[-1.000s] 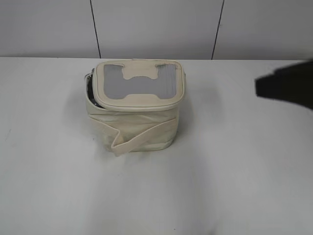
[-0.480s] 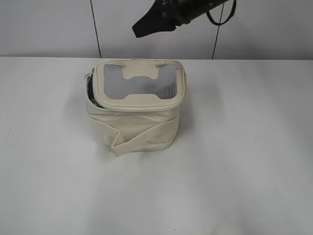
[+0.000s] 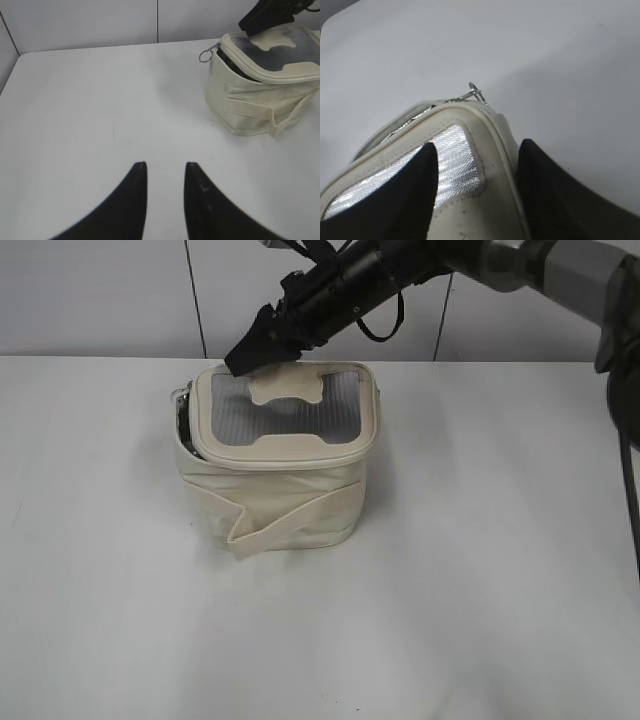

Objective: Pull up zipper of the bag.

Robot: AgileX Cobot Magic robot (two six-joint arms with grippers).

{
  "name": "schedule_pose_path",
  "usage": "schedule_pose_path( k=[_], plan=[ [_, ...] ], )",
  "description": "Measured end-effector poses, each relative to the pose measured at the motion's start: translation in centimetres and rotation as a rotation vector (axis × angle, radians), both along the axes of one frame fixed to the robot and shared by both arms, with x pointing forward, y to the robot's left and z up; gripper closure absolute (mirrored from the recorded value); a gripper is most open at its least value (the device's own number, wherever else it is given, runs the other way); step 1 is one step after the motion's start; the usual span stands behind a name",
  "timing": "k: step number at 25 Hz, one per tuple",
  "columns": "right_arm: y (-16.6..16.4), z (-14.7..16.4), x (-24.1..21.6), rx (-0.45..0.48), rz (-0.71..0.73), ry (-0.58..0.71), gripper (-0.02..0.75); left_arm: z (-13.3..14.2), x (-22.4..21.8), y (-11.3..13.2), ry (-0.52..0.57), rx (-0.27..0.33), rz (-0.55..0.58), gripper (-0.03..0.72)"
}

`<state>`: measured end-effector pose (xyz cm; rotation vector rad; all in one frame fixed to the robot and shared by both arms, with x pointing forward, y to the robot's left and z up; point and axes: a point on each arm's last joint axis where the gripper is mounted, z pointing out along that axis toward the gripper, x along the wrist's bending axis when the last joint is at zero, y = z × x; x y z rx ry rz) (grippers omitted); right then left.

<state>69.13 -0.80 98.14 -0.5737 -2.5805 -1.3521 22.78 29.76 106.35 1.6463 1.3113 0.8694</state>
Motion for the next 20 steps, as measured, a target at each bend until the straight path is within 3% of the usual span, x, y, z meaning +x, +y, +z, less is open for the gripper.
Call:
schedule_pose_path(
  k=[13,15,18,20],
  plan=[
    [1.0,-1.2,0.3,0.011,-0.045,-0.019,0.383,0.0,0.7,-0.1,0.038,0.005,0.000,0.493],
    [1.1,-1.5,0.3,0.010,-0.044,-0.015,0.443,0.1,1.0,-0.1,0.056,0.009,0.001,0.493],
    [1.2,-1.5,0.3,0.001,-0.039,-0.021,0.612,0.4,2.1,-0.3,0.095,0.009,-0.001,0.493],
    [1.4,-1.6,0.1,-0.004,-0.033,-0.024,0.669,1.0,3.4,-0.8,0.108,-0.022,-0.015,0.493]
  ],
)
